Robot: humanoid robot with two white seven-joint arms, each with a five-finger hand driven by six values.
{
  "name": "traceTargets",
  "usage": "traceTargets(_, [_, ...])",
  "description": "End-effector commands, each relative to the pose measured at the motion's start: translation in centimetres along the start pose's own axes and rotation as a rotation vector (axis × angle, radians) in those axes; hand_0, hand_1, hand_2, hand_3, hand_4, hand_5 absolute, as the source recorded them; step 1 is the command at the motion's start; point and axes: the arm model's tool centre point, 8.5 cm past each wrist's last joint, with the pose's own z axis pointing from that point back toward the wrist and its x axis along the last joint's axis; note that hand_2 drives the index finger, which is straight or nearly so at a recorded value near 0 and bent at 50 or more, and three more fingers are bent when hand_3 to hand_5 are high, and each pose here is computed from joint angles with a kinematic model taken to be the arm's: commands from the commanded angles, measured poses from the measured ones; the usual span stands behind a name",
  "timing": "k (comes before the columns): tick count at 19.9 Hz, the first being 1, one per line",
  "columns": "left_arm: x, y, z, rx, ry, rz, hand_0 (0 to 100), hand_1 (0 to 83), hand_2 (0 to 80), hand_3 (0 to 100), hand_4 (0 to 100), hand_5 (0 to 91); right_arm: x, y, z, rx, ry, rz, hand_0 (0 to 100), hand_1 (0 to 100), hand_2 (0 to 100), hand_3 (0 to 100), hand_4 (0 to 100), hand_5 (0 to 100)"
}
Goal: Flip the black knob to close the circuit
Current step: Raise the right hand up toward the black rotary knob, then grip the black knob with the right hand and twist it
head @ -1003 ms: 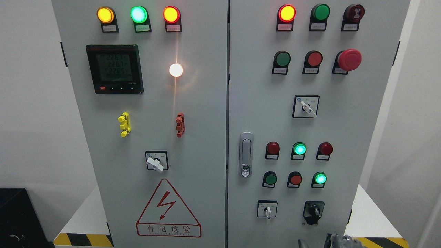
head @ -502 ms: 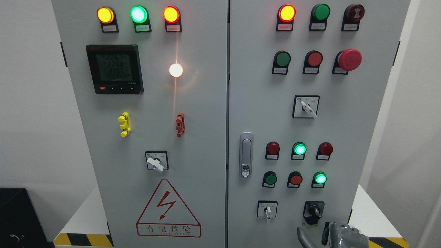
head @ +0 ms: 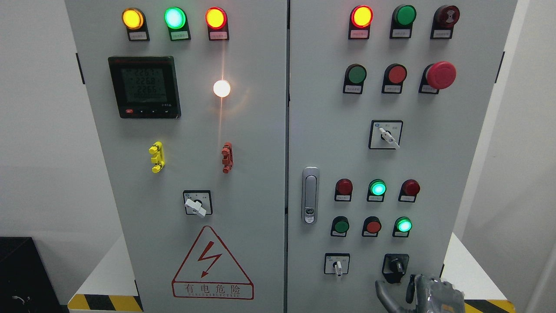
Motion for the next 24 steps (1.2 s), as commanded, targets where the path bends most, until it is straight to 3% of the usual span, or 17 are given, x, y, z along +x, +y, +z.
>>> traceTargets(1, [-0.5, -0.2, 0.0, -0.004, -0.005, 0.003, 12, 55.6, 0.0, 0, 0, 0.0, -1.1, 0.7, -0.5, 0.017, 0.032, 0.01, 0, 0, 82, 100, 94, 100])
traceTargets(24, [-0.5, -0.2, 0.0, -0.004, -0.005, 0.003, 12, 55.6, 0.0, 0, 0, 0.0, -2.3, 0.3, -1.4, 0.006, 0.071, 0.007, 0, 0, 82, 100, 93, 100])
